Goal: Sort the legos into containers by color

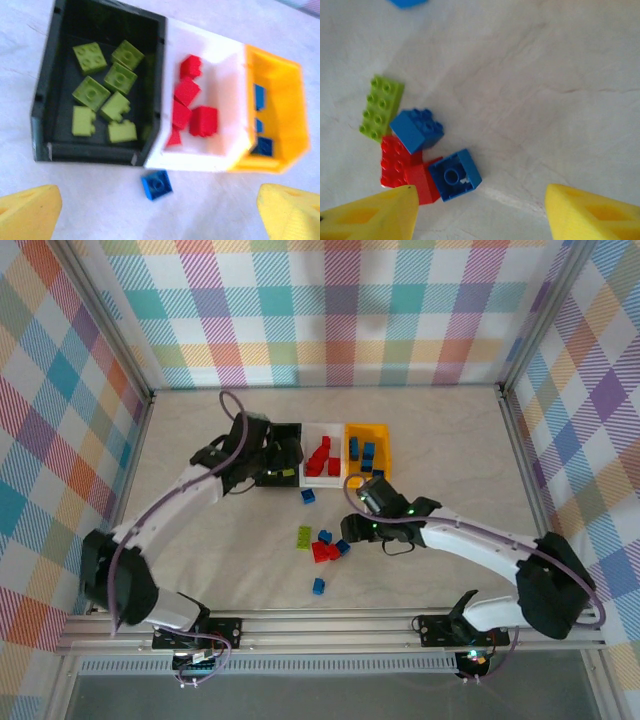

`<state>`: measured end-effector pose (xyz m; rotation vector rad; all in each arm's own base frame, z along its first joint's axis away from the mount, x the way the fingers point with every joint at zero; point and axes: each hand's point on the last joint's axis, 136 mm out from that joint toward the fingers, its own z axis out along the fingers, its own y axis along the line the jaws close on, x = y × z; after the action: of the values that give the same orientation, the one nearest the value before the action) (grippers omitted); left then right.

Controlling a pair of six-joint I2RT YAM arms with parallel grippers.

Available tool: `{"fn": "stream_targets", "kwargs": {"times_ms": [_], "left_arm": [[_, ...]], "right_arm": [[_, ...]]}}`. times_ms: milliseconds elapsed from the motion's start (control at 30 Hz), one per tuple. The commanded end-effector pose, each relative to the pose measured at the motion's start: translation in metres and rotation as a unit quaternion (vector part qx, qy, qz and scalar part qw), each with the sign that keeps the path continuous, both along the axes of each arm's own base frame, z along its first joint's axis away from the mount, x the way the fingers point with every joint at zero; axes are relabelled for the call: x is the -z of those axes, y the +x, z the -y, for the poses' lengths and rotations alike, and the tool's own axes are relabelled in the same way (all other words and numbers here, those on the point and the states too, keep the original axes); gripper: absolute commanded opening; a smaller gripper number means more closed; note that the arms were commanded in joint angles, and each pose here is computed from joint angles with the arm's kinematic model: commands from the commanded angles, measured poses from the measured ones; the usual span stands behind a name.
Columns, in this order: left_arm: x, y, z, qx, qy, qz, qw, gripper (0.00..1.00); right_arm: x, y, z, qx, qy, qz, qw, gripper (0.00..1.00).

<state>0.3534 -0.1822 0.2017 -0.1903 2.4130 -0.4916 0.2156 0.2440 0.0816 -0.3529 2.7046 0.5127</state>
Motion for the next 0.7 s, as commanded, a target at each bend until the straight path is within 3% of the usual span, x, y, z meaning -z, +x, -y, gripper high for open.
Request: {"fn": "stream_targets", "kwargs": {"times_ms": [0, 233, 367, 667], "left_arm": [[0.012, -0.036, -0.002, 0.008, -0.027, -0.016, 0.999, 1.0], [0.028, -0.083, -0.023, -0.004, -0.056, -0.027, 0.998, 1.0], [0.033, -0.092, -0.028, -0.008, -0.054, -0.032, 0.998, 1.0], [0.042, -0.096, -0.032, -0.008, -0.043, -0.043, 0.998, 1.0]], "right_arm": [[0.013, -0.012, -0.008, -0.036, -0.022, -0.012, 0.999, 0.62], [0.048, -0.026, 0.002, -0.05, -0.116, -0.016, 0.992, 0.55], [0.058, -0.022, -0.006, -0.055, -0.13, -0.014, 0.99, 0.63], [0.052, 0.009, -0.033, -0.049, -0.117, 0.028, 0.992, 0.65]]}}
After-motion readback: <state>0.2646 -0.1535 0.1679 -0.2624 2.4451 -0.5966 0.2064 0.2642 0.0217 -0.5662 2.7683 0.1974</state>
